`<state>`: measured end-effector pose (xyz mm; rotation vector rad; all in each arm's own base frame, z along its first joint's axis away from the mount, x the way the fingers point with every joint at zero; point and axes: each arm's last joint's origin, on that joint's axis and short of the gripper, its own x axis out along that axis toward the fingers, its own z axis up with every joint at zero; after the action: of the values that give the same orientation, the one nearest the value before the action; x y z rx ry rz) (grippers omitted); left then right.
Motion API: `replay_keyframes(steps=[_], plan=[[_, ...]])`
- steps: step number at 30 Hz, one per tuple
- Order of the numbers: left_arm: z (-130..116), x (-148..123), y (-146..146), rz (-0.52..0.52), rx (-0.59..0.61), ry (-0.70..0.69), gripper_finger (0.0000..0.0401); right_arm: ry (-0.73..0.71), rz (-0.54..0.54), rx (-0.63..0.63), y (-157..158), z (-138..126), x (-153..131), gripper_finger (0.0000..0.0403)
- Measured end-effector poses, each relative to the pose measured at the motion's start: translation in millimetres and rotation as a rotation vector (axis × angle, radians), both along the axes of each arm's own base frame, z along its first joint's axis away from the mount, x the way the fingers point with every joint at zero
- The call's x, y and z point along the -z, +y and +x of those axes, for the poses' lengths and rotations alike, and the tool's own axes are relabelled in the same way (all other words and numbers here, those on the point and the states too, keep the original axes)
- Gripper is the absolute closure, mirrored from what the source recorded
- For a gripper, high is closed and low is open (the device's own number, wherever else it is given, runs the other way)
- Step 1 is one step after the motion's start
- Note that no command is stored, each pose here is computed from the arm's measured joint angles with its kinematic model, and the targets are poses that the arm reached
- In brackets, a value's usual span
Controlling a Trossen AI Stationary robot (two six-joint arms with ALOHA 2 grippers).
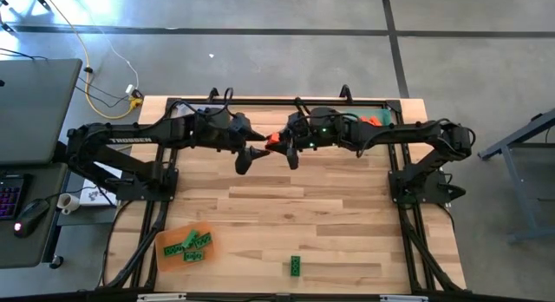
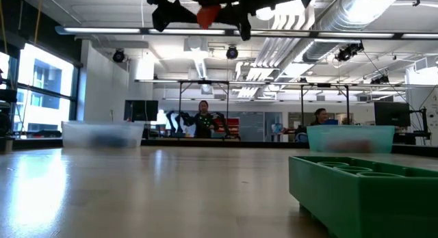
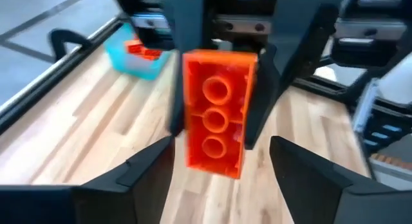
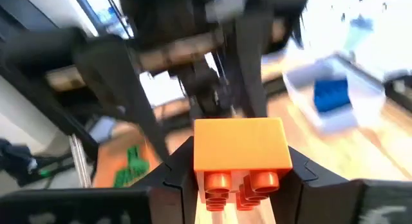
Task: Sort & place blocks by color
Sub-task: Put the orange game piece into the light blue bin
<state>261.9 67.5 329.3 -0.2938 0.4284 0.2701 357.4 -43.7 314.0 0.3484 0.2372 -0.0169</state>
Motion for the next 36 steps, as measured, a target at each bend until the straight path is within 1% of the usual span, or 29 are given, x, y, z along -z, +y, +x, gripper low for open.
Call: replay_keyframes(steps=[4, 7, 12, 17, 25, 30, 33, 36], plan=[[-3, 2, 3, 0.008, -0.117, 0.035, 0.0147, 0.108, 0.005, 0.062, -3, -5, 9, 0.029], [-5, 4, 6, 0.035, -0.16, 0.063, 0.0146, 0.19, 0.011, 0.144, -7, -13, 12, 0.029], [-6, 5, 7, 0.082, -0.134, 0.091, 0.0148, 0.329, -0.008, 0.267, -15, -25, 19, 0.029], [-6, 6, 7, 0.081, -0.134, 0.102, 0.0148, 0.468, 0.012, 0.414, -30, -41, 26, 0.029], [-7, 7, 7, 0.08, -0.136, 0.11, 0.0148, 0.716, 0.065, 0.664, -61, -78, 35, 0.029], [-7, 8, 7, 0.07, -0.139, 0.122, 0.0148, 0.885, 0.066, 0.767, -78, -102, 41, 0.029], [-8, 8, 6, 0.068, -0.139, 0.127, 0.0148, 0.957, 0.067, 0.82, -88, -114, 43, 0.029], [-7, 8, 6, 0.05, -0.144, 0.122, 0.0148, 1.038, 0.069, 0.843, -98, -126, 45, 0.029]])
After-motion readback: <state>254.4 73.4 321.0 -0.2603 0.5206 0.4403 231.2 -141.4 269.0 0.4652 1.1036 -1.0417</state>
